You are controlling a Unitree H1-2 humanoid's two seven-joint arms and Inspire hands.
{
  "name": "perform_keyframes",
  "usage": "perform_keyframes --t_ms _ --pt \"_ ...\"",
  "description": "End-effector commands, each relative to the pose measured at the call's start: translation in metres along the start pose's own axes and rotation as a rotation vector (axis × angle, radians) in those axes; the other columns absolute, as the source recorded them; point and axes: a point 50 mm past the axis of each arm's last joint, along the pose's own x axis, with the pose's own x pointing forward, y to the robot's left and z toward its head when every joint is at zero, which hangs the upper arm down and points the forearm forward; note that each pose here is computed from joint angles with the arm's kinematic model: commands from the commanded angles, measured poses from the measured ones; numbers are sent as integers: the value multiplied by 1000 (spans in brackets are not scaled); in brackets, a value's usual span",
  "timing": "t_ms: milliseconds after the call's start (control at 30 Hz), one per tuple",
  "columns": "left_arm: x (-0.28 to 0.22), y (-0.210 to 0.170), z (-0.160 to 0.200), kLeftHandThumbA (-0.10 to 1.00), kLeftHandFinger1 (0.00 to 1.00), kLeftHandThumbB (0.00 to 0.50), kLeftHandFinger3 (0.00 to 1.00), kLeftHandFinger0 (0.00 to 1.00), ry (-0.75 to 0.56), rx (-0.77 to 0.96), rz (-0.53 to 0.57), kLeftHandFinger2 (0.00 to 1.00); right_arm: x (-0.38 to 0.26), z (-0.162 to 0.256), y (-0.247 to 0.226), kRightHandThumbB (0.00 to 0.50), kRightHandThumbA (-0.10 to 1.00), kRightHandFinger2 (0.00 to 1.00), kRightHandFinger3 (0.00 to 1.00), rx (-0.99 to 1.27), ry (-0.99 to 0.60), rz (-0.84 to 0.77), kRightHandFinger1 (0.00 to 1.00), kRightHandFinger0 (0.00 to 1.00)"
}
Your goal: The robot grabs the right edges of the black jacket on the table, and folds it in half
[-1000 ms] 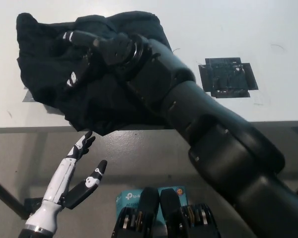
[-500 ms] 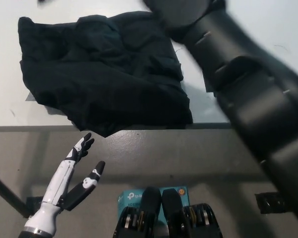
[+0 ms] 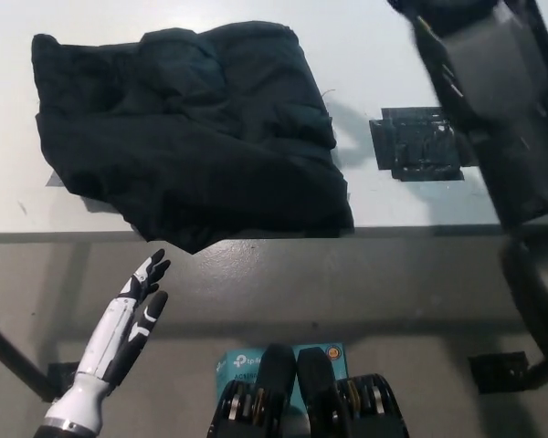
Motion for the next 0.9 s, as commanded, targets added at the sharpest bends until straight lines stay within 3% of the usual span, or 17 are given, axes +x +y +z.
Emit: perform_keyframes --t_ms 0,33,233,300,333,700,867 --pt "-7 24 3 1000 1000 252 1000 1000 -42 -178 59 1000 -292 85 -42 407 1000 1000 1000 -282 -463 -202 1000 1000" --pt "-12 24 1 1000 1000 247 1000 1000 -34 -184 53 1000 -303 73 -33 393 1000 1000 1000 -256 -446 -216 1000 1000" --pt "-28 20 -9 1000 1000 283 1000 1000 14 -210 57 1000 -351 -15 39 456 1000 1000 1000 -9 -330 -369 1000 1000" --pt "-32 17 -13 1000 1000 273 1000 1000 24 -211 58 1000 -362 -42 62 422 1000 1000 1000 61 -289 -411 1000 1000" --pt "-32 16 -12 1000 1000 270 1000 1000 28 -206 54 1000 -366 -57 75 440 1000 1000 1000 112 -258 -422 1000 1000" --pt "7 30 7 1000 1000 217 1000 1000 -55 -165 75 1000 -349 -77 92 411 1000 1000 1000 259 -289 -443 1000 1000" --pt "13 31 9 1000 1000 230 1000 1000 -68 -176 86 1000 -342 -114 108 348 1000 1000 1000 373 -193 -448 1000 1000"
